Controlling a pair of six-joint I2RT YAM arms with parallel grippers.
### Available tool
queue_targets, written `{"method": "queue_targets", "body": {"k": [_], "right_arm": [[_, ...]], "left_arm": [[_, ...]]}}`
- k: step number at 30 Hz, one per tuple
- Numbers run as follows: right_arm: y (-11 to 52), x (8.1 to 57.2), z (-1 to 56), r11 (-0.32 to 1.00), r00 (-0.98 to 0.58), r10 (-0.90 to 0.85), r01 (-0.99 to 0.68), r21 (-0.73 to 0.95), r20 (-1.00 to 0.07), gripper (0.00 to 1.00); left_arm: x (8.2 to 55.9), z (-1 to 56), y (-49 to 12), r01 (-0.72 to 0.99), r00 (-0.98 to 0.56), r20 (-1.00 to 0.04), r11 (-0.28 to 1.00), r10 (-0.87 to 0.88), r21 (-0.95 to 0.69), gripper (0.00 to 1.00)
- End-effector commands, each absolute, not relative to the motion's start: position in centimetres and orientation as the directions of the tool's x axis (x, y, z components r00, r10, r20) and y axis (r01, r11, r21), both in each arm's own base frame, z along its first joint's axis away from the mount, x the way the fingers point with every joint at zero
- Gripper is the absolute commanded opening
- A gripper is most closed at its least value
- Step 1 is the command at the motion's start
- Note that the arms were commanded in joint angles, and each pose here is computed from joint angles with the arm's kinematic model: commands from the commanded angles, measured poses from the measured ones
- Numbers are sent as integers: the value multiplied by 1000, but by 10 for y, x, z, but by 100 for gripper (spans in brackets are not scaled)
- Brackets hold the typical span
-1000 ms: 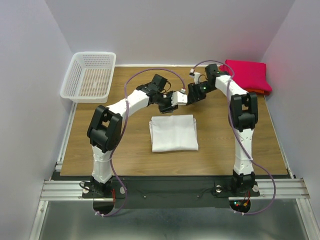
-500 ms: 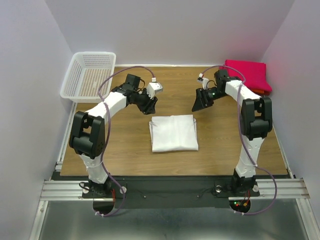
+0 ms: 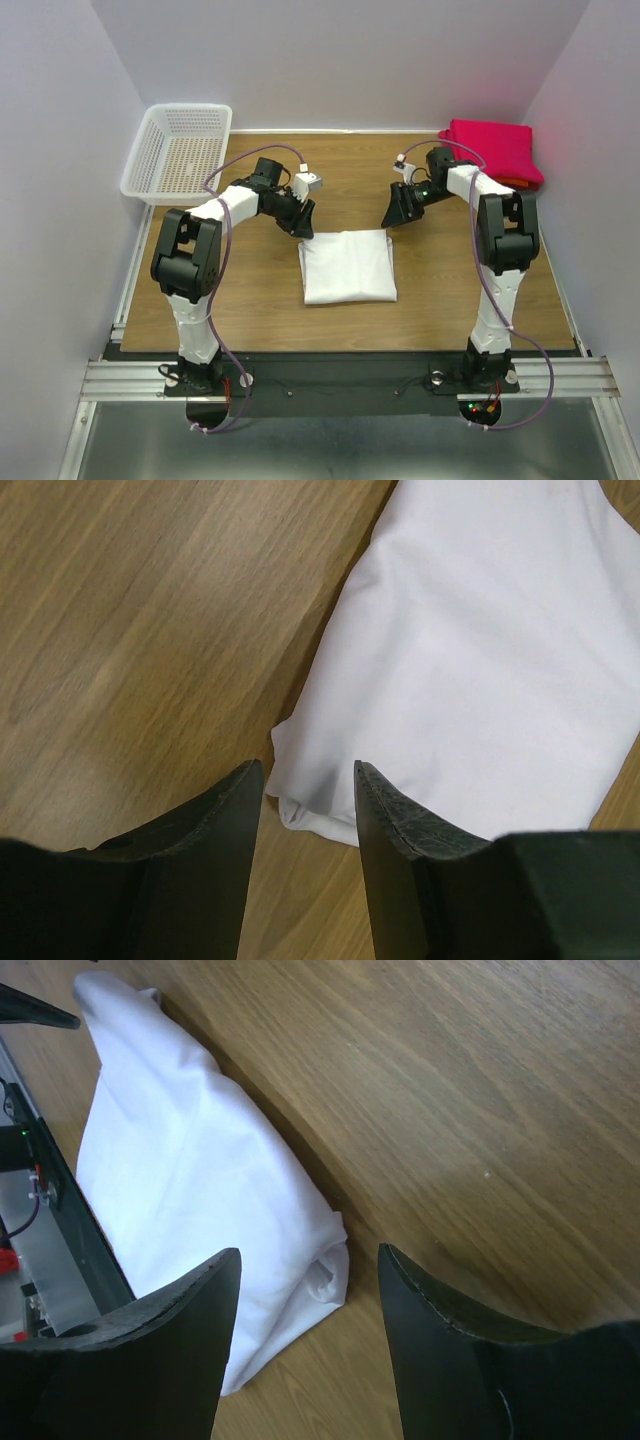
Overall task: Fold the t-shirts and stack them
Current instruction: Fold the tshirt
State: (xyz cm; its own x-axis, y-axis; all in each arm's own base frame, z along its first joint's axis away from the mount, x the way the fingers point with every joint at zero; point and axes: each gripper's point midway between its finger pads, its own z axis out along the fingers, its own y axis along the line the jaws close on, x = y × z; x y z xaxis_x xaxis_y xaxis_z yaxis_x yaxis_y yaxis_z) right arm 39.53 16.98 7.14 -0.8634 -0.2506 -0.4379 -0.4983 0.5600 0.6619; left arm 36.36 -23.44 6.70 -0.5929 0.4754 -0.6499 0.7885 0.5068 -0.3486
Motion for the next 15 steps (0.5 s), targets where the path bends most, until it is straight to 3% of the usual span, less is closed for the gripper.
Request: {"method": "queue_targets", "body": {"k": [1,15], "right_arm": [[177,396,60,536,-863,-251,-501,679,-439,63],[189,382,65,449,-882,-226,-470,760,-412,52]], "left_arm": [[370,75,-239,786,-597,-666,494,447,-372,53],[359,72,-236,777,-618,-649,472,444,-416,40]]}}
